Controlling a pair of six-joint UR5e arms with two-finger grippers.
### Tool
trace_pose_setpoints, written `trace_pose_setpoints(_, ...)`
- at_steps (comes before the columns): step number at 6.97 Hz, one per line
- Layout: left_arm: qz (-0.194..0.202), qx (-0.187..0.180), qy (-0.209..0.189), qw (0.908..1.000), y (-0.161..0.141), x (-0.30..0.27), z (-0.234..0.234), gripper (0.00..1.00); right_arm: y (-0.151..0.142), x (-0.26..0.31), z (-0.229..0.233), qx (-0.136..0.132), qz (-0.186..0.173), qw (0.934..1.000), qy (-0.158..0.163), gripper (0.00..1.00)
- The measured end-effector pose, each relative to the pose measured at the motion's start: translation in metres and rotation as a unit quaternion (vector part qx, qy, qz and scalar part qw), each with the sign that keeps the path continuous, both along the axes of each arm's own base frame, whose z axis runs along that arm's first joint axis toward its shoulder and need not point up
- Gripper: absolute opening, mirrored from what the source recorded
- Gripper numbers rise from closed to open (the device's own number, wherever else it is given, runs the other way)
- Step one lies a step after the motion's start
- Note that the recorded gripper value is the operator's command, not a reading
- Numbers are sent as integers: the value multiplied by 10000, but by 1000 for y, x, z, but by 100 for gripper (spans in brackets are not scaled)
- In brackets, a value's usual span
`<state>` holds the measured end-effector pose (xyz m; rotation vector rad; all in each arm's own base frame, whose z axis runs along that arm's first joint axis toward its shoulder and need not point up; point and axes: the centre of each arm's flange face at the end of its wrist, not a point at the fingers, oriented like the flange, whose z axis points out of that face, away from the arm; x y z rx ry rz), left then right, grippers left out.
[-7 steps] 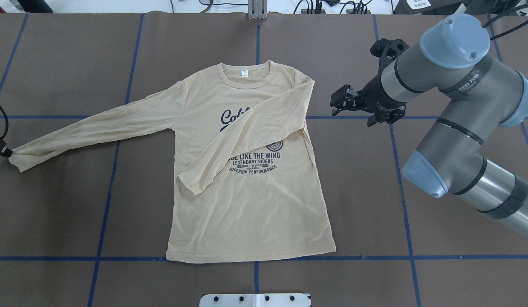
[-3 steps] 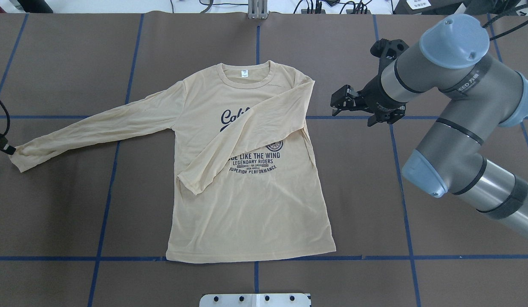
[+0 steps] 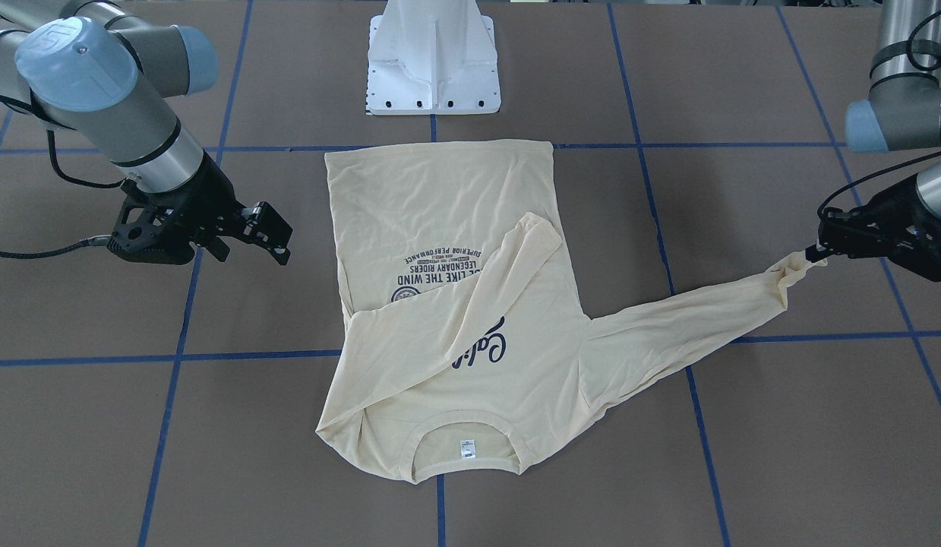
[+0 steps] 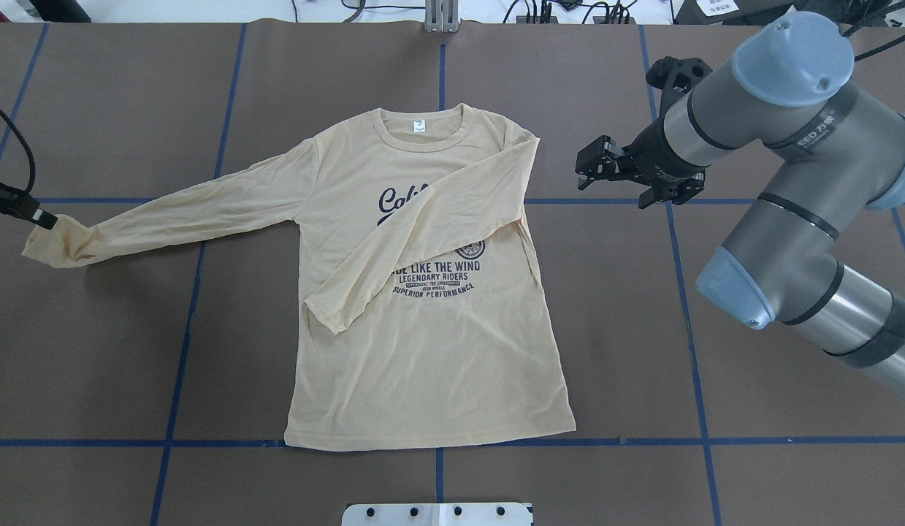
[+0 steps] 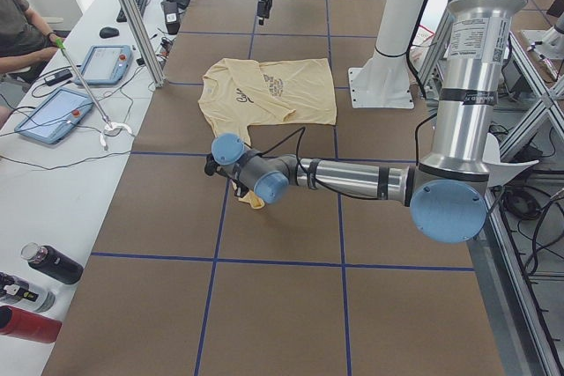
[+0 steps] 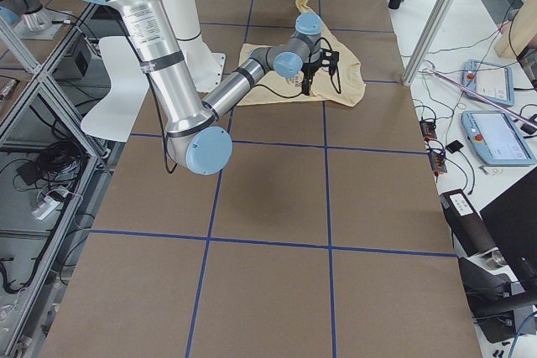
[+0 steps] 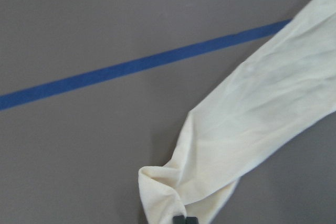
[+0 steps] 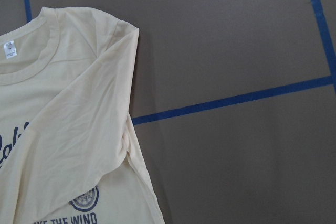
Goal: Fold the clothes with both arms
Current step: 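Grasp the sleeve cuff with the left gripper and lift it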
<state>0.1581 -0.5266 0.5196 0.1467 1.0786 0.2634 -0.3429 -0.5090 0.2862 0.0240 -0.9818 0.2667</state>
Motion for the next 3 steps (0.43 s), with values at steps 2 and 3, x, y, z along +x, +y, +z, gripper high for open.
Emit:
trace_pose_setpoints(2,-555,-341,112,9978,-15,29,-116,0,-15,26,18,-56,115,9999,97,96)
trace_pose_setpoints(3,-633,-594,262,9959,-16,65,-166,0,-21,40,33,-32,133,9997,195,95)
